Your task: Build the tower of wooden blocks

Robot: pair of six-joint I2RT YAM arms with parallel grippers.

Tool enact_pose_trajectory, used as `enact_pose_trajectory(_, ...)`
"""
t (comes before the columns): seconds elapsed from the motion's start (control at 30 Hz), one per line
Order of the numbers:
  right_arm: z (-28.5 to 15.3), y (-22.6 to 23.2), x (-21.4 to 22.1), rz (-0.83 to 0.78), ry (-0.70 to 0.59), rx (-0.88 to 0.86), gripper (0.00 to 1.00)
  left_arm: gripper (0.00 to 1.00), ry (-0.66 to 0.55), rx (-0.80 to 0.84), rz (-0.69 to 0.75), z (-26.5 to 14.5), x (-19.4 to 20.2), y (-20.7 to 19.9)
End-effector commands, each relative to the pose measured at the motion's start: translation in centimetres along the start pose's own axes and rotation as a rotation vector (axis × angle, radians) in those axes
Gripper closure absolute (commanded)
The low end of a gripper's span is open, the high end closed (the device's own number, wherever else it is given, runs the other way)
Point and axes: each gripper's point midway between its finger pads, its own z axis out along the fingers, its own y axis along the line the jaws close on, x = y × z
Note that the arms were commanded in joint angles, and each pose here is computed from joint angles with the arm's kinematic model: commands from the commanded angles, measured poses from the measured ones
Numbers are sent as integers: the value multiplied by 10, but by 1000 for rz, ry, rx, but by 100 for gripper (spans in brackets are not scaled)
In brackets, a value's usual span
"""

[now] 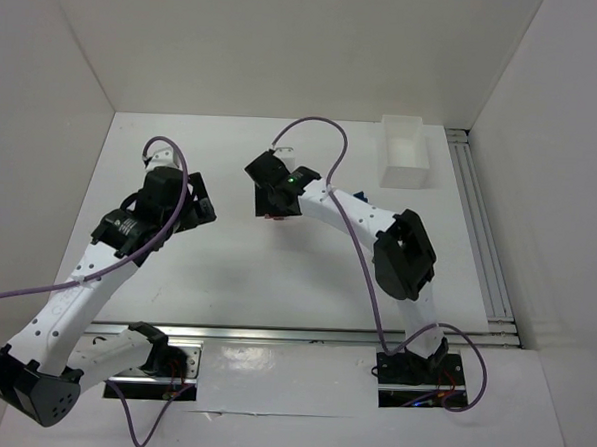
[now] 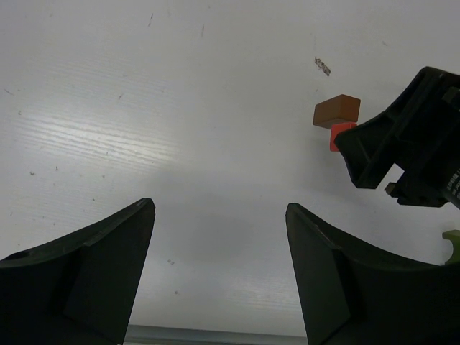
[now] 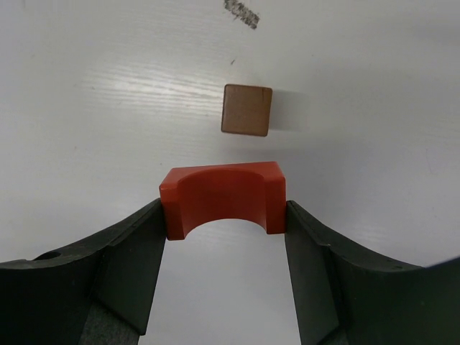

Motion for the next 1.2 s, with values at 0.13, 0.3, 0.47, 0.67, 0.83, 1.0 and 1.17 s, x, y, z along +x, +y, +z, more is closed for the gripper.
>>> enact_pose_trajectory(0.13,14,-7,-26,85,-49,62,39,14,-30,-15,-14,-2,-5,7)
enact_pose_trajectory(0.3,20,-13,-32,106,-73,90,39,14,-30,-15,-14,-2,-5,7)
enact_pose_trajectory(0.47,31,-17,-30,105,-64,116,39,14,-18,-12,-11,0,-3,6)
enact_pose_trajectory(0.67,33,-16,-31,105,-64,116,39,14,-18,-12,-1,0,-3,6)
enact_pose_trajectory(0.83,35,-15,-33,115,-73,121,38,14,-11,-17,2,2,-2,6)
enact_pose_trajectory(1.0,37,-14,-33,114,-72,122,38,14,-11,-17,2,2,-2,6)
enact_pose_trajectory(1.17,37,-12,-36,116,-74,120,36,14,-20,-19,2,3,-5,7)
